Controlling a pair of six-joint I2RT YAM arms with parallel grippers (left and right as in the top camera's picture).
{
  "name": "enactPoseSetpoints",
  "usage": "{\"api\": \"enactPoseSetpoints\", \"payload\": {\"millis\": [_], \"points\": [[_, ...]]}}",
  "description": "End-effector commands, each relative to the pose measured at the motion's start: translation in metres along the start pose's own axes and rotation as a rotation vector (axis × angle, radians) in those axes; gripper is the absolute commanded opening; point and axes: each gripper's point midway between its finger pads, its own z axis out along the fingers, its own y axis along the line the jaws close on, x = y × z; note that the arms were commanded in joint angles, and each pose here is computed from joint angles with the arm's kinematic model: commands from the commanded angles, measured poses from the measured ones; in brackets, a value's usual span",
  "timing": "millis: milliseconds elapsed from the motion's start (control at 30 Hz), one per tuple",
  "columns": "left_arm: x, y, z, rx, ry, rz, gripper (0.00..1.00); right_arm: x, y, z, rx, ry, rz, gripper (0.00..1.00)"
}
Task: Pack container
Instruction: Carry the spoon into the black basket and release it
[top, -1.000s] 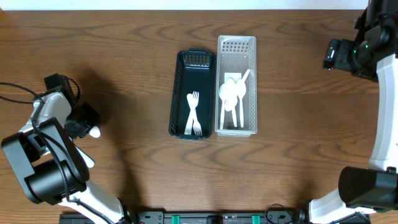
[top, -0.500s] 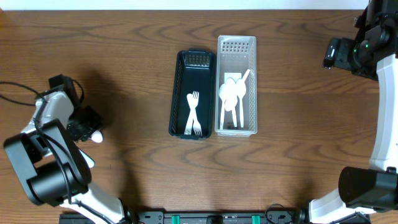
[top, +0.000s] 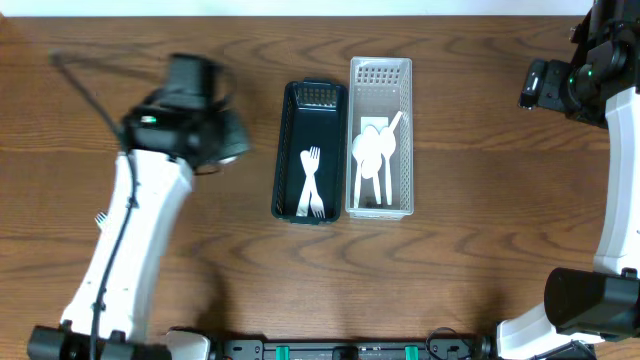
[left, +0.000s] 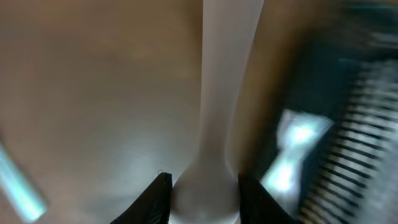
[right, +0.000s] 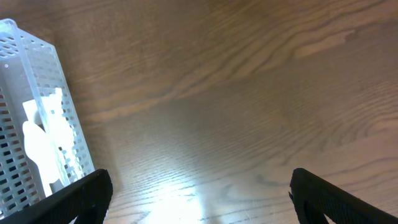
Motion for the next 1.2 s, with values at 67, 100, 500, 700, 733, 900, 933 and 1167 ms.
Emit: {"api": "enactPoseSetpoints", "payload": {"millis": [67,100,500,700,733,900,933,1167], "points": [[0.011,-0.091,-0.021,0.156,-0.073,0.199,0.06,0.001,-0.003,0.0,0.006,0.006,-0.01,0.95],[0.015,-0.1,-0.018,0.166,-0.068,0.213,0.06,0.001,-0.003,0.0,0.006,0.007,-0.01,0.96],[0.068,-0.104,0.102,-0.004,0.237,0.24,0.16,0.002,-0.003,0.0,0.006,0.008,-0.048,0.97],[0.086,-0.1,0.126,-0.035,0.317,0.248,0.41,0.001,-0.003,0.0,0.007,0.008,-0.048,0.98],[0.084,-0.101,0.124,-0.028,0.31,0.264,0.41,0.001,-0.003,0.0,0.006,0.007,-0.049,0.98],[0.065,-0.108,0.094,0.015,0.251,0.342,0.47,0.0,-0.003,0.0,0.006,0.003,-0.048,0.98],[0.06,-0.109,0.083,0.026,0.237,0.354,0.47,0.0,-0.003,0.0,0.006,0.003,-0.052,0.98],[-0.003,-0.064,-0.028,-0.083,-0.037,0.321,0.58,-0.001,-0.003,0.0,0.005,-0.001,-0.055,0.99]]}}
